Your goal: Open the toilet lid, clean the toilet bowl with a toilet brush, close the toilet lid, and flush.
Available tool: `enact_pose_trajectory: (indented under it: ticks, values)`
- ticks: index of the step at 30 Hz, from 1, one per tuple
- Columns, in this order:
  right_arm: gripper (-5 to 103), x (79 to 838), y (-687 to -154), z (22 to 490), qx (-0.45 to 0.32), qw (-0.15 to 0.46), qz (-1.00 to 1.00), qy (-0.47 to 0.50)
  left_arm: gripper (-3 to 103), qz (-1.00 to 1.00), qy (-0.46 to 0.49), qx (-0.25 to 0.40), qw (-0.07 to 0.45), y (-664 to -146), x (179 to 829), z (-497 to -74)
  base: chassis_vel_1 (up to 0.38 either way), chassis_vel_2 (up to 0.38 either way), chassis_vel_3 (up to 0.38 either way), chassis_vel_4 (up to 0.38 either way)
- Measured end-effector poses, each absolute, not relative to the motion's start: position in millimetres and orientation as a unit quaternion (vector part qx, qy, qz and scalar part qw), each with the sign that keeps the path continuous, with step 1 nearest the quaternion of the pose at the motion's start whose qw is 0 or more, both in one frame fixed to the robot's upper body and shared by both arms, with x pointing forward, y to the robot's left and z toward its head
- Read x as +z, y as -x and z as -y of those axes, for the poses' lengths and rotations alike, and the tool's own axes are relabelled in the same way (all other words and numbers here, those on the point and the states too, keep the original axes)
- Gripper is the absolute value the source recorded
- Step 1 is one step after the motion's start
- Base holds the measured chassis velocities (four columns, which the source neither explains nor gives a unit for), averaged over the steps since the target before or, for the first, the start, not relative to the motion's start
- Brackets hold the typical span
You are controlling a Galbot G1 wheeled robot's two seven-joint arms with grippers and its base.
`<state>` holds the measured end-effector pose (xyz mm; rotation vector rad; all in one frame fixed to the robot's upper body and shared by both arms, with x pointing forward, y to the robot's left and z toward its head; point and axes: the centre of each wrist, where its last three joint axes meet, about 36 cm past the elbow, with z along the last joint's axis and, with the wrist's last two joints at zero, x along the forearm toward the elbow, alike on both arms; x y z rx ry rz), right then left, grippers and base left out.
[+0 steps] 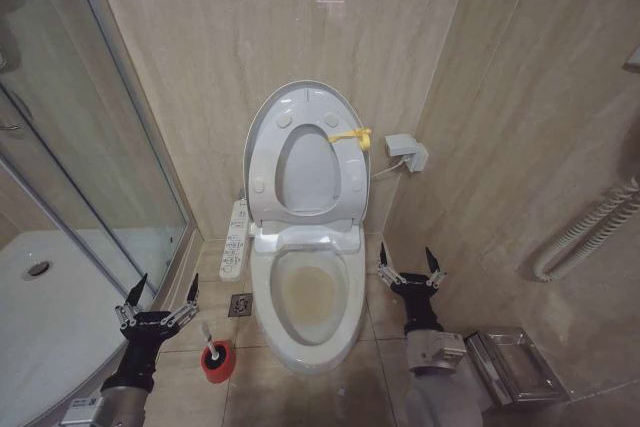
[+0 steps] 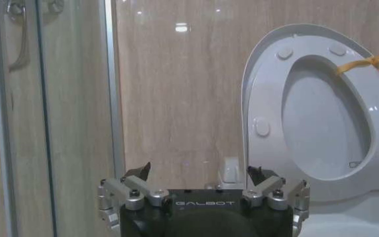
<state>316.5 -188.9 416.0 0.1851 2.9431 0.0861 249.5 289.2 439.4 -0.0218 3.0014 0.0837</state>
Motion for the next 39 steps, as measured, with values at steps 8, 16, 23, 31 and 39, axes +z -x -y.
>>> enact_pose_trajectory:
  ticks: [8,16,23,31,39]
  values:
    - [100,416.0,-316.5,188.9,0.029,0.096,-0.993,-0.062,99,-0.997,0.008,0.028,0.069,-249.6,439.1,-289.0,0.0,0.0,0.0,0.0]
    - [100,416.0,-316.5,188.9,0.029,0.096,-0.993,-0.062,99,-0.997,0.008,0.028,0.069,-249.5,439.0,-288.8,0.0,0.0,0.0,0.0]
    - [100,416.0,-316.5,188.9,0.029,0.096,-0.993,-0.062,99,-0.997,0.008,0.028,0.069,-249.5,439.0,-288.8,0.0,0.0,0.0,0.0]
    - [100,416.0,-316.5,188.9,0.029,0.096,-0.993,-0.062,99,-0.997,0.008,0.028,0.069,-249.5,439.0,-288.7,0.0,0.0,0.0,0.0]
    - [100,416.0,-316.5,188.9,0.029,0.096,-0.993,-0.062,99,-0.997,0.008,0.028,0.069,-249.5,439.1,-288.7,0.0,0.0,0.0,0.0]
